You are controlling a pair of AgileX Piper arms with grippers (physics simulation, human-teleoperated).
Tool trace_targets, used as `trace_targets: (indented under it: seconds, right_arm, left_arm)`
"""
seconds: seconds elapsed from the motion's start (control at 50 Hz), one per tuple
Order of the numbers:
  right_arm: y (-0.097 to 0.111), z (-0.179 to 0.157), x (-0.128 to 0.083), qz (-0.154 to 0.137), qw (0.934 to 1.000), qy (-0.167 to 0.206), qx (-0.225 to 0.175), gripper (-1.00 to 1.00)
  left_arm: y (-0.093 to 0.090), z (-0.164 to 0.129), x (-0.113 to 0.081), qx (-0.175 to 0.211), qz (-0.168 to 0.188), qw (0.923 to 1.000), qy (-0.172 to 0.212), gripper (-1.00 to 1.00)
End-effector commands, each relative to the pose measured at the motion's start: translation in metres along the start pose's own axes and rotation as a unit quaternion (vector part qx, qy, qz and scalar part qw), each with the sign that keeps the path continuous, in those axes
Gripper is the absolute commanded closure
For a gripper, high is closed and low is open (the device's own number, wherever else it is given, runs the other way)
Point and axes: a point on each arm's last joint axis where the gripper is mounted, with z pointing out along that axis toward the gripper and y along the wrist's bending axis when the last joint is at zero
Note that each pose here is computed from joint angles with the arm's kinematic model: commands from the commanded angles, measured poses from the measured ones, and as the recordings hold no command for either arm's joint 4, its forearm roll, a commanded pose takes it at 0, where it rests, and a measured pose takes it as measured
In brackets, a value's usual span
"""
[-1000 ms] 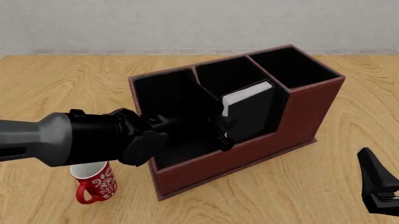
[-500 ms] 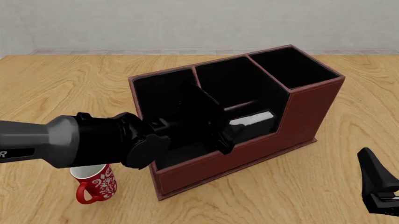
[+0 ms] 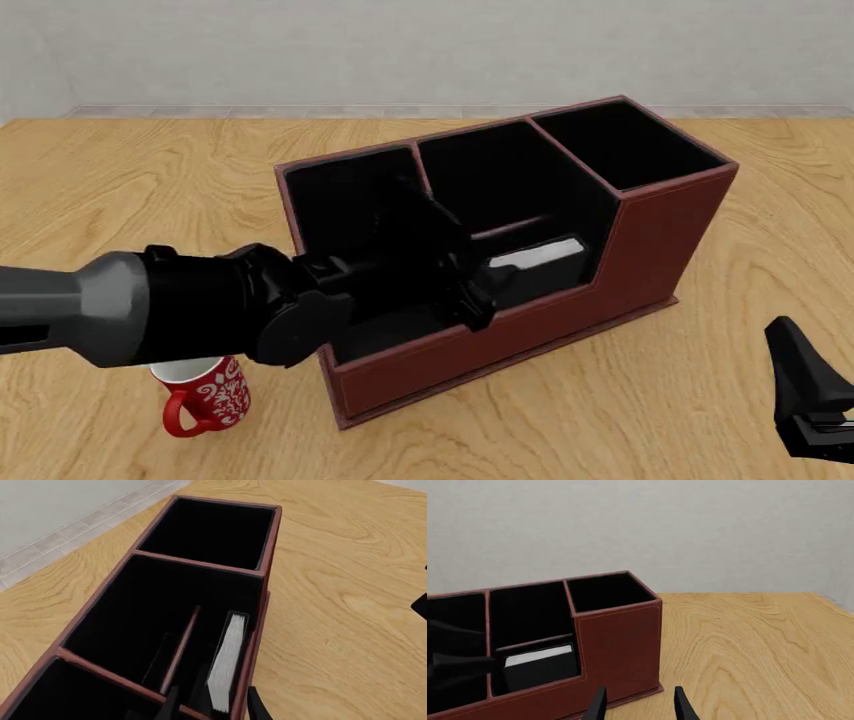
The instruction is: Pick up the book and place it in the back compartment of the caddy.
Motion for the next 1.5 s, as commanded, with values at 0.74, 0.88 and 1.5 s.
trace_targets:
  seconds: [0.74, 0.88, 1.5]
  right_arm:
    - [0.0, 0.0, 0.0, 0.0, 1.0, 0.0, 0.0, -1.0]
    - [0.0, 0.0, 0.0, 0.0, 1.0, 0.0, 0.0, -1.0]
    - [0.0, 0.0, 0.0, 0.0, 1.0, 0.0, 0.0, -1.0]
  left_arm:
    - [0.004, -0.08, 0.019, -0.011, -0.024, 0.9993, -0.028, -1.0]
    - [0.005, -0.092, 0.019, -0.013, -0.031, 0.9988, -0.035, -1.0]
    - [0.014, -0.109, 0.042, -0.037, -0.027, 0.998, -0.043, -1.0]
